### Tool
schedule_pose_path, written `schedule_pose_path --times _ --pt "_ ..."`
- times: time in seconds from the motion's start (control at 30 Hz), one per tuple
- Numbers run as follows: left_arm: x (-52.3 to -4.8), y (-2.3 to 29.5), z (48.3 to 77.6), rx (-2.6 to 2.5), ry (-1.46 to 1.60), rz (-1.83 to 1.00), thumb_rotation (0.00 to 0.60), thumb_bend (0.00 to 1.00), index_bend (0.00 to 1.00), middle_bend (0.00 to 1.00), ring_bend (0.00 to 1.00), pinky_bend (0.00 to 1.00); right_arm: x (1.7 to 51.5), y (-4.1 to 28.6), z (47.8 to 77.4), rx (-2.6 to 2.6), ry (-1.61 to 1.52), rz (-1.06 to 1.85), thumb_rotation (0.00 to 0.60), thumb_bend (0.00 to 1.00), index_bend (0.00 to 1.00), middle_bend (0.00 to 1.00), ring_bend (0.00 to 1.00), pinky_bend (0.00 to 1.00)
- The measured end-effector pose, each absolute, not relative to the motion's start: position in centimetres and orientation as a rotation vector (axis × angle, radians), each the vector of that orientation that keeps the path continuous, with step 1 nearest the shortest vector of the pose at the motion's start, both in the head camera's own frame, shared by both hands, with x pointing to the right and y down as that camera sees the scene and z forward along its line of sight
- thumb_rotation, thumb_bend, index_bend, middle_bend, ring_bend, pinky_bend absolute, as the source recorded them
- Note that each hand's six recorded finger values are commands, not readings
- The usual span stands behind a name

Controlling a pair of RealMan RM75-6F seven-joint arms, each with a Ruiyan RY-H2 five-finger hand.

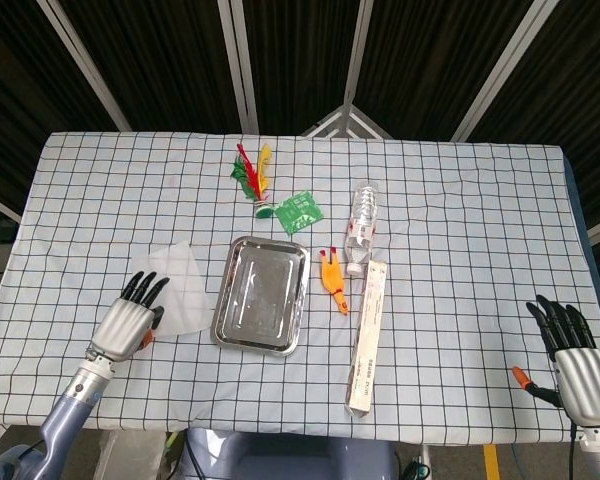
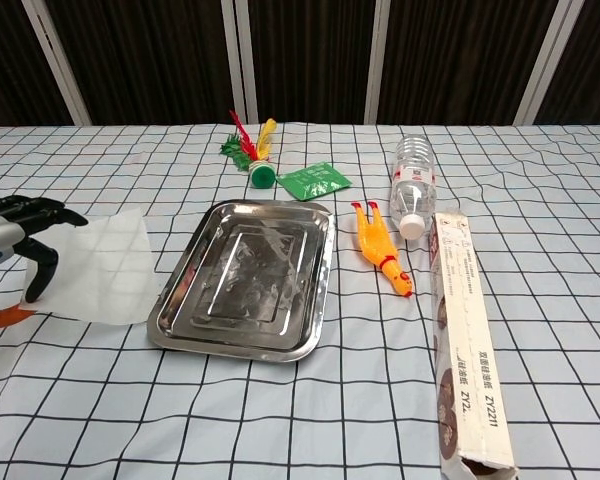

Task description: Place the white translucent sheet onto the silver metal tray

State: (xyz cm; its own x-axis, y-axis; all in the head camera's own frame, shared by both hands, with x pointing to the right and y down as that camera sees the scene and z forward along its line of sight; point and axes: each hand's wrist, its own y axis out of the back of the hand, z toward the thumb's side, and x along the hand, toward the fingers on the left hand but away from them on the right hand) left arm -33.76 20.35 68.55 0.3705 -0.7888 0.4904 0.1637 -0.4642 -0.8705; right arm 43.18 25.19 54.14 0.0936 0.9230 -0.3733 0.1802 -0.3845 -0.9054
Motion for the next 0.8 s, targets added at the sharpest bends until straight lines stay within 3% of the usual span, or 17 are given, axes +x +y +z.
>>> schedule_pose_path --times 0.37,0.8 --pt "-34.0 19.1 67.7 -1.67 0.592 -1.25 0.6 0.53 0.63 0.09 0.0 0.0 43.2 25.2 54.2 -1.674 -1.099 1.352 0.6 0.29 0.0 0.0 0.0 0.0" --pt "-26.6 11.9 61.7 -1.601 0.693 -0.947 0.6 0.53 0.62 0.1 0.0 0.0 43.2 25.1 54.2 -1.674 -1.102 1.348 0.6 0.29 0.0 0.0 0.0 0.0"
